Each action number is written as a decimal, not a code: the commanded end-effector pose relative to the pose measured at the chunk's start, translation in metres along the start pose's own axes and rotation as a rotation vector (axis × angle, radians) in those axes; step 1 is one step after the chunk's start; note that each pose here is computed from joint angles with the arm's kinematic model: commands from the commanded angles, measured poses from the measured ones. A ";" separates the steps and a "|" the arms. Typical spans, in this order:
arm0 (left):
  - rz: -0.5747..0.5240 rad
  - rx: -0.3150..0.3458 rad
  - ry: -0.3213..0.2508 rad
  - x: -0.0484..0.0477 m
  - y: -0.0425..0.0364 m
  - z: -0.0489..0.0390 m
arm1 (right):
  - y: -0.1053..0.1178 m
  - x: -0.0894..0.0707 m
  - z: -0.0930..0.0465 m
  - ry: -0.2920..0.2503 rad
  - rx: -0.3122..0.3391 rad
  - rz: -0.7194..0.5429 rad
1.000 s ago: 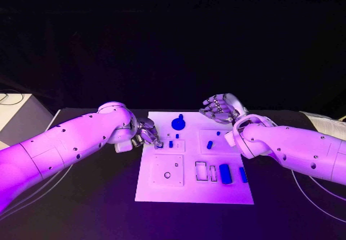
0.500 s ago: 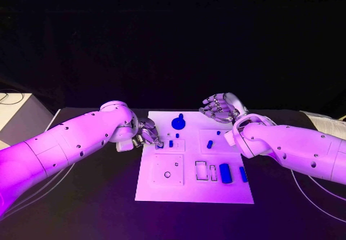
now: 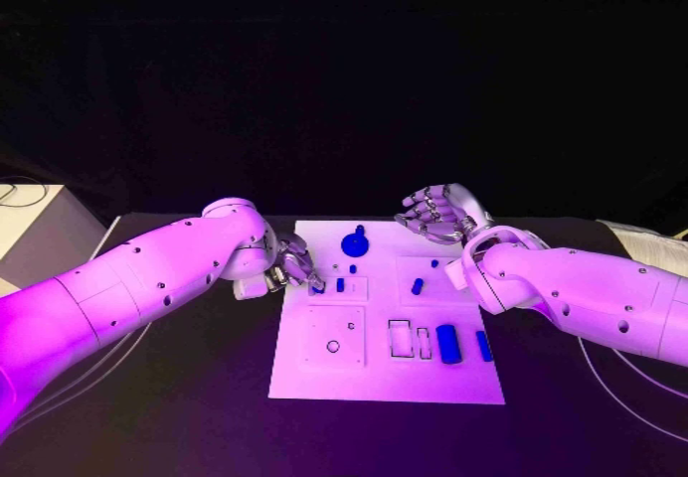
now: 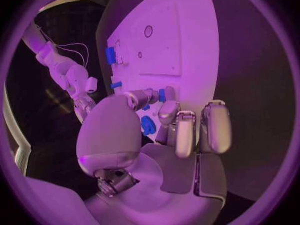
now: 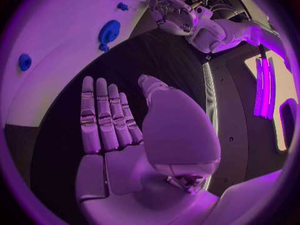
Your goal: Assemble the parts on the task board
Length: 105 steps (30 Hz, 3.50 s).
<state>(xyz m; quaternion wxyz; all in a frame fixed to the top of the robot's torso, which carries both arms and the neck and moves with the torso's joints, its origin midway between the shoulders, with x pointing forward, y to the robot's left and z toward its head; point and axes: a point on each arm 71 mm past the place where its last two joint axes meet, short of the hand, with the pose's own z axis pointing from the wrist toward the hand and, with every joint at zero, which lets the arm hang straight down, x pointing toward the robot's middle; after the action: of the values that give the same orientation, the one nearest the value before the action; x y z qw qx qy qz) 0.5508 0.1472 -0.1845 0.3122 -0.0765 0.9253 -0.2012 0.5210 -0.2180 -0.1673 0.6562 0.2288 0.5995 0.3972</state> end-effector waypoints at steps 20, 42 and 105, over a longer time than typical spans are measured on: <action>0.031 -0.007 -0.076 -0.0009 -0.0059 0.0019 | 0.002 0.002 0.000 0.015 -0.019 0.003; 0.082 -0.035 -0.002 0.0027 -0.0016 0.0024 | 0.002 0.002 0.000 0.015 -0.019 0.003; 0.154 -0.098 0.003 0.0157 -0.0103 0.0200 | 0.005 0.004 0.000 0.025 -0.023 0.008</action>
<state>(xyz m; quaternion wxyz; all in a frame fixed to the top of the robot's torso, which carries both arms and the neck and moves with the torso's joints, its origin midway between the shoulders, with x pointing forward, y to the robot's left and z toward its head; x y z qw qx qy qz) 0.5575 0.1286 -0.1833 0.3386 -0.0368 0.9270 -0.1570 0.5200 -0.2143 -0.1671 0.6524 0.2270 0.6009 0.4022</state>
